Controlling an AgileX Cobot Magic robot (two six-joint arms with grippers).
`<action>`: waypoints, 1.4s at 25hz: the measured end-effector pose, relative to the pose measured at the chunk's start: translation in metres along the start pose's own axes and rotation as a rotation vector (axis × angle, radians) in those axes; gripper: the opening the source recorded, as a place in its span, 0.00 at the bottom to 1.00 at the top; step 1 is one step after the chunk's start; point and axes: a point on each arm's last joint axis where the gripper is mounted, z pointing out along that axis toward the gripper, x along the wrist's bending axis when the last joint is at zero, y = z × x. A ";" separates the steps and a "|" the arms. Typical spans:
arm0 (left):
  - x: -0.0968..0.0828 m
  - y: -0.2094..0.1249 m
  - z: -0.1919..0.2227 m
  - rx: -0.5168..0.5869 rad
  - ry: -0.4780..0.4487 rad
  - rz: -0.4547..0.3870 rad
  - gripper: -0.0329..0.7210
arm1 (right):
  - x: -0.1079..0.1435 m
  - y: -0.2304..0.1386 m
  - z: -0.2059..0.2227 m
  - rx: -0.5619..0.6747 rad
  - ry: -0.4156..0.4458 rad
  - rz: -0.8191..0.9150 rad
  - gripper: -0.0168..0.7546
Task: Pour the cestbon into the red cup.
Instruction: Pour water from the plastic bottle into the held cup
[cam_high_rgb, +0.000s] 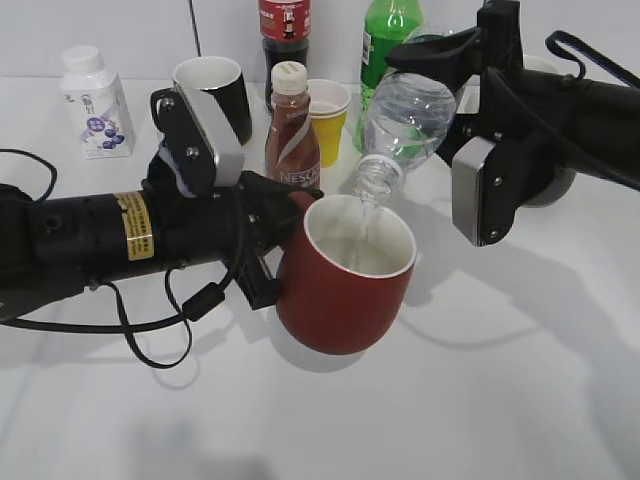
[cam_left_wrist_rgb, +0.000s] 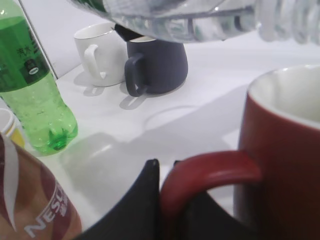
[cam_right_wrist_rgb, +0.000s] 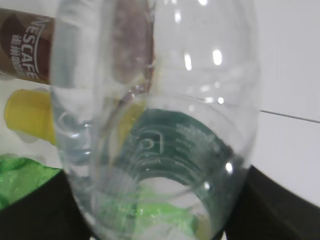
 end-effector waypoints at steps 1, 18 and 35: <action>0.000 0.000 0.000 0.000 0.000 0.000 0.10 | 0.000 0.000 0.000 0.000 0.000 0.002 0.64; 0.001 0.000 0.000 -0.006 0.013 -0.013 0.10 | 0.003 -0.001 0.000 0.013 0.034 0.169 0.64; 0.002 0.004 0.000 -0.049 0.026 -0.030 0.10 | 0.004 0.000 0.000 0.007 0.043 0.301 0.64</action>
